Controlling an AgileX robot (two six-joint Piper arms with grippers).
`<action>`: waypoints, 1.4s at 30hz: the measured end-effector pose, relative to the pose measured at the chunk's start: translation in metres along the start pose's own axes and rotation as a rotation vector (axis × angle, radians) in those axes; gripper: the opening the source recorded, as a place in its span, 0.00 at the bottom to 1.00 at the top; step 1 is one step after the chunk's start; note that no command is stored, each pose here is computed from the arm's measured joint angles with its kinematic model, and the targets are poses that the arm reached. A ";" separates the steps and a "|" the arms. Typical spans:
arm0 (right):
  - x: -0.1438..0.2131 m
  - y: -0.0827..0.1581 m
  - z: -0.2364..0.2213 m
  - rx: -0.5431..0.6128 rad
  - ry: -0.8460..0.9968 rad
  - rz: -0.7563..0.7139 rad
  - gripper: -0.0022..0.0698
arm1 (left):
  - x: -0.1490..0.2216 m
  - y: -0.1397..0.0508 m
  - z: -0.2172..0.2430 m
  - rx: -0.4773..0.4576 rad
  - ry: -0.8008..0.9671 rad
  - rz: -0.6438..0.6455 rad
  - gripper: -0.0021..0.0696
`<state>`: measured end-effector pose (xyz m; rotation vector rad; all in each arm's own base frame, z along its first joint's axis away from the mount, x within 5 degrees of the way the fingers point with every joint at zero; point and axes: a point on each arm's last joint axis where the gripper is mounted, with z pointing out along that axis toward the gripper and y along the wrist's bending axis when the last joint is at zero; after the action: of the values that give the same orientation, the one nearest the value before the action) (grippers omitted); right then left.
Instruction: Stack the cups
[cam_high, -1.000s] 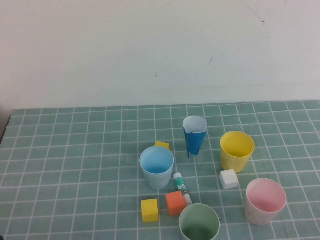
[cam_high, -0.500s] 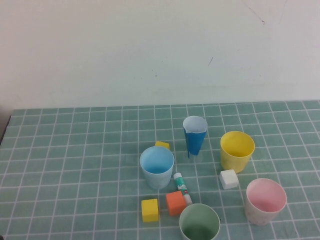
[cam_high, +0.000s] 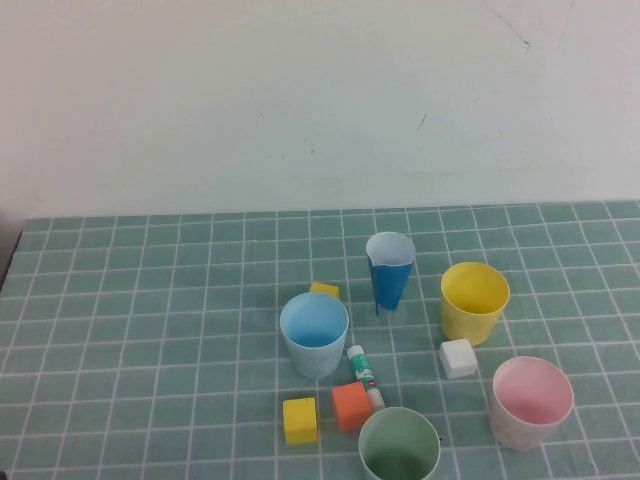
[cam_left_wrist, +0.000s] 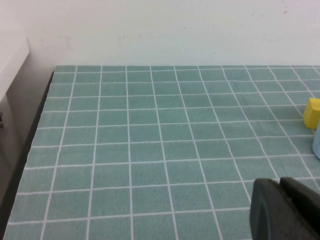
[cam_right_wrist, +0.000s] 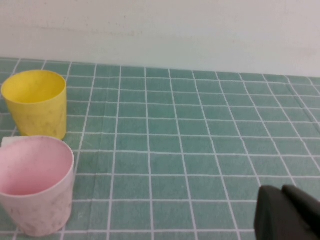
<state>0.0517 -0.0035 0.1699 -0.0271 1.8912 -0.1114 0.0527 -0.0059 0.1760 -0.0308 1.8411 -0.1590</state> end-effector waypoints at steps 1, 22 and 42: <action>0.000 0.000 0.000 0.000 0.000 0.000 0.03 | 0.000 0.000 0.000 0.000 0.000 0.000 0.03; 0.000 -0.005 0.000 0.052 0.005 -0.125 0.03 | 0.000 0.000 0.000 0.000 0.000 0.000 0.03; -0.040 -0.002 -0.009 0.089 -0.462 -0.287 0.03 | -0.056 -0.005 -0.019 0.010 -0.669 0.148 0.03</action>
<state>0.0556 -0.0017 0.2111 -0.2440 1.4101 -0.3550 0.0490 -0.0034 0.2350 0.0543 1.1692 -0.0439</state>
